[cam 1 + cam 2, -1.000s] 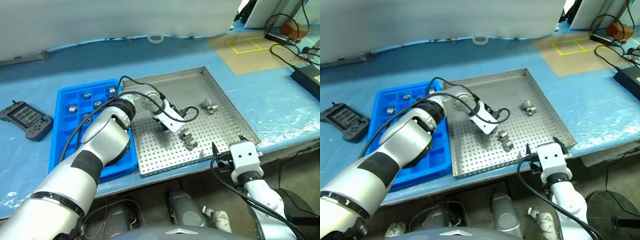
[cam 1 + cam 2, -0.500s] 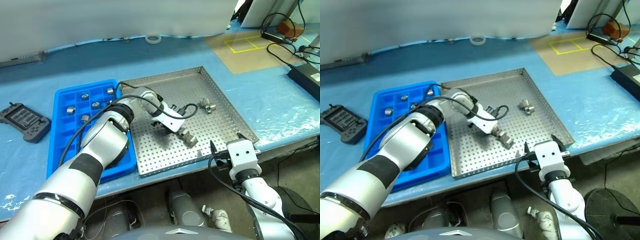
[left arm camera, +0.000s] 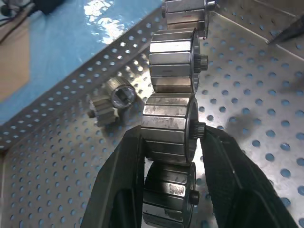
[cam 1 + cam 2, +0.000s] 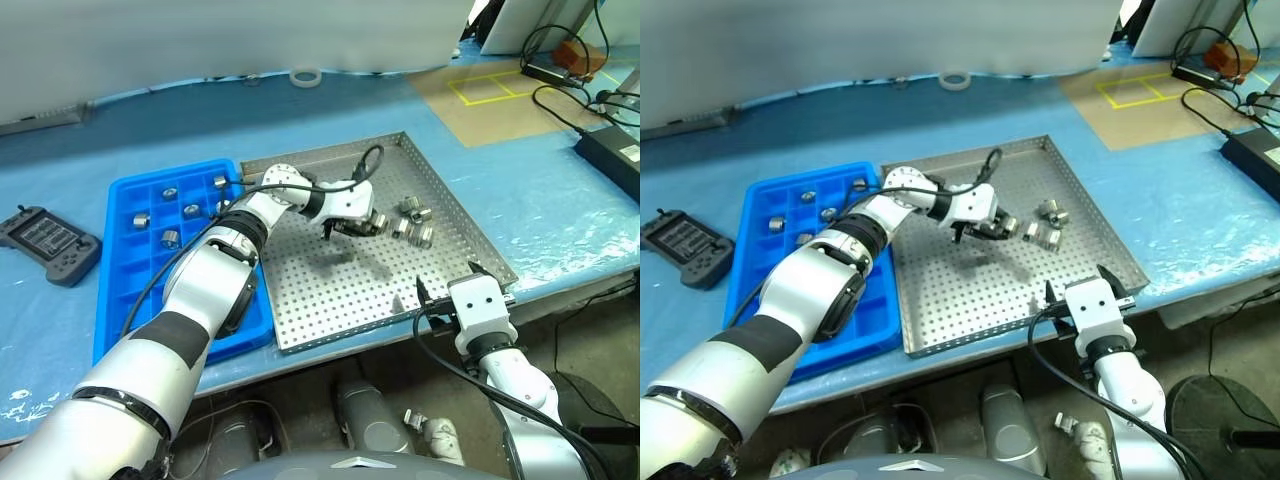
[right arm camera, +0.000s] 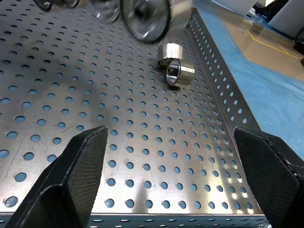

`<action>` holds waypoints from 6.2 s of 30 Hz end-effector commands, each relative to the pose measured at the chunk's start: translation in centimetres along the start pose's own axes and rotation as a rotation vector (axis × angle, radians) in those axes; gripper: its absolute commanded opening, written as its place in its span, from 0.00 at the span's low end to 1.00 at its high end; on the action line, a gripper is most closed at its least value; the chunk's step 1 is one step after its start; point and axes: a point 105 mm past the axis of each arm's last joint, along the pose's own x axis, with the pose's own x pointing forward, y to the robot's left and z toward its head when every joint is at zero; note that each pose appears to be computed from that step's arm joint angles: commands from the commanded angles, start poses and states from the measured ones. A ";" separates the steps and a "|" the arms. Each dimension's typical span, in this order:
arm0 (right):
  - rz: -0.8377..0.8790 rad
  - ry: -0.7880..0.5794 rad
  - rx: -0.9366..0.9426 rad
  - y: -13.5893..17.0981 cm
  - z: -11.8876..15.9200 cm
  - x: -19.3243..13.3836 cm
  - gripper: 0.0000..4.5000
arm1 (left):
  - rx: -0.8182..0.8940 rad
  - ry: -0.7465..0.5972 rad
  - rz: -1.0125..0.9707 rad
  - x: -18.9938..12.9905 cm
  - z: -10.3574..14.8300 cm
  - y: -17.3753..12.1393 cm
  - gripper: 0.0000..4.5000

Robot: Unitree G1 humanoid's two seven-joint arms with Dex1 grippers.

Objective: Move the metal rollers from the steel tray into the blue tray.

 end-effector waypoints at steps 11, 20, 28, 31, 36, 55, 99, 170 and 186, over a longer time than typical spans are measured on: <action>0.047 -0.149 -0.015 -1.6 3.2 3.0 1.00 | -0.390 -0.471 0.436 -6.0 3.7 7.4 0.31; 0.108 -0.288 0.058 -1.1 8.2 6.5 1.00 | -0.968 -0.981 0.337 -4.5 5.5 7.0 0.31; 0.171 -0.408 0.154 -0.6 12.7 8.0 1.00 | -1.090 -0.908 0.210 -2.8 4.1 3.6 0.31; 0.207 -0.404 0.145 0.3 12.6 8.1 1.00 | -1.136 -0.907 0.251 -2.8 3.3 3.5 0.31; 0.200 -0.402 0.145 0.4 12.6 8.2 1.00 | -1.140 -0.912 0.257 -2.4 3.5 3.0 0.31; 0.222 -0.421 0.128 0.7 13.1 8.1 0.56 | -1.160 -0.892 0.297 -1.9 3.1 3.0 0.31; 0.490 -0.173 -0.429 0.8 2.4 5.0 0.39 | -1.069 -0.895 0.464 -6.1 2.3 5.1 0.31; 0.433 -0.393 1.101 -5.2 10.9 4.6 0.84 | -0.910 -0.928 0.219 -6.1 5.9 1.7 0.31; 0.552 -0.461 1.180 -2.8 15.2 4.7 0.84 | -1.021 -0.922 0.138 -4.6 5.2 1.1 0.31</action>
